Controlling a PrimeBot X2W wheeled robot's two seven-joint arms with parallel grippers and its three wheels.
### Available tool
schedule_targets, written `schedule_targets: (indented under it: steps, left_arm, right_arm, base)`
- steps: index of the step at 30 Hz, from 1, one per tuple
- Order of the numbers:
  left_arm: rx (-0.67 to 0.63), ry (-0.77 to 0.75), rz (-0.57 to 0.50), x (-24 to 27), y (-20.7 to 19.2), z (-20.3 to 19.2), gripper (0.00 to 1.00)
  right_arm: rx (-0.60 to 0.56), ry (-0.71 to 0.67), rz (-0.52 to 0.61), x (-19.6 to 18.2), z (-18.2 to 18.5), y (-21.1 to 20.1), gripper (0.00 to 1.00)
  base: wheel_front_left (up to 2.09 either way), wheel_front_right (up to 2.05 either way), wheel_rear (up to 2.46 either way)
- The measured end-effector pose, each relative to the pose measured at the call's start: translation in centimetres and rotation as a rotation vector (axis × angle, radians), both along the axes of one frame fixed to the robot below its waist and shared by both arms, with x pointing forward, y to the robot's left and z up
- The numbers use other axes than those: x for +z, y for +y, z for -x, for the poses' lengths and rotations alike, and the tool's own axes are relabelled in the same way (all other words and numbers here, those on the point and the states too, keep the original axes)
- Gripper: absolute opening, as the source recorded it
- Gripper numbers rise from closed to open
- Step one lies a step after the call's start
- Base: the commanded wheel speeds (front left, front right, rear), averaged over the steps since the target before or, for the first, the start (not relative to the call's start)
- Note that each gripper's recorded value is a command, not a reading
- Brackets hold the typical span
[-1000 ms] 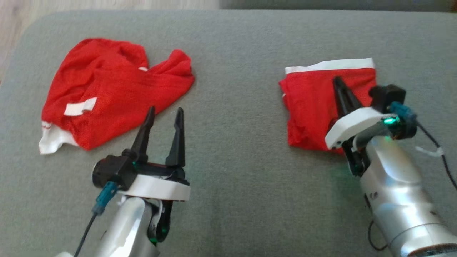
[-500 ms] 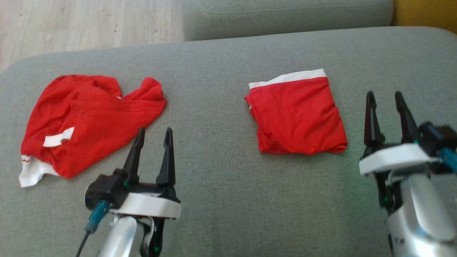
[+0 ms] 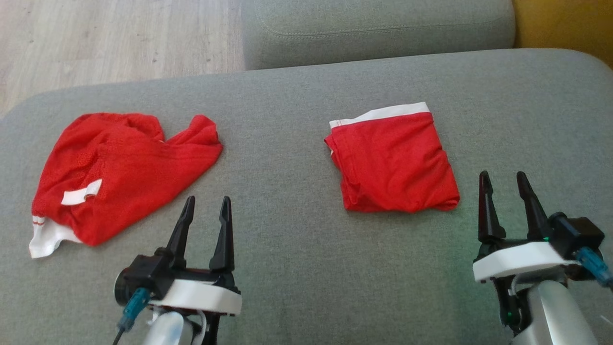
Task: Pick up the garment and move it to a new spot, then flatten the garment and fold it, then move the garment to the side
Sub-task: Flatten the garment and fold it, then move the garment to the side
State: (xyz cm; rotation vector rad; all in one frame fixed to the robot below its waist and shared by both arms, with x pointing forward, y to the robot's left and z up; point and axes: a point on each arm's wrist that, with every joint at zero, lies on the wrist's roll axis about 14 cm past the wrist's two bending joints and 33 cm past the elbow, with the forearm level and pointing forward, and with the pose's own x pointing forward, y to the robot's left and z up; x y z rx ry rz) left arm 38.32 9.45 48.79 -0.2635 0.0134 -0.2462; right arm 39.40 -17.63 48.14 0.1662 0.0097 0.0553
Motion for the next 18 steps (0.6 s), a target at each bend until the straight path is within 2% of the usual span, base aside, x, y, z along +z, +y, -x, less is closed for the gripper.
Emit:
schedule_targets:
  steps: [11,18]
  left_arm:
    - [0.016,0.011,0.0,-0.4,0.6,0.0,1.0]
    - [0.025,0.043,-0.004,-1.5,0.9,-0.6,1.0]
  right_arm:
    - [0.021,0.023,0.01,-0.7,-0.6,0.7,1.0]
    - [0.046,0.089,0.032,-1.6,-3.9,1.4,1.0]
  base:
    - [0.0,0.0,0.0]
    - [0.0,0.0,0.0]
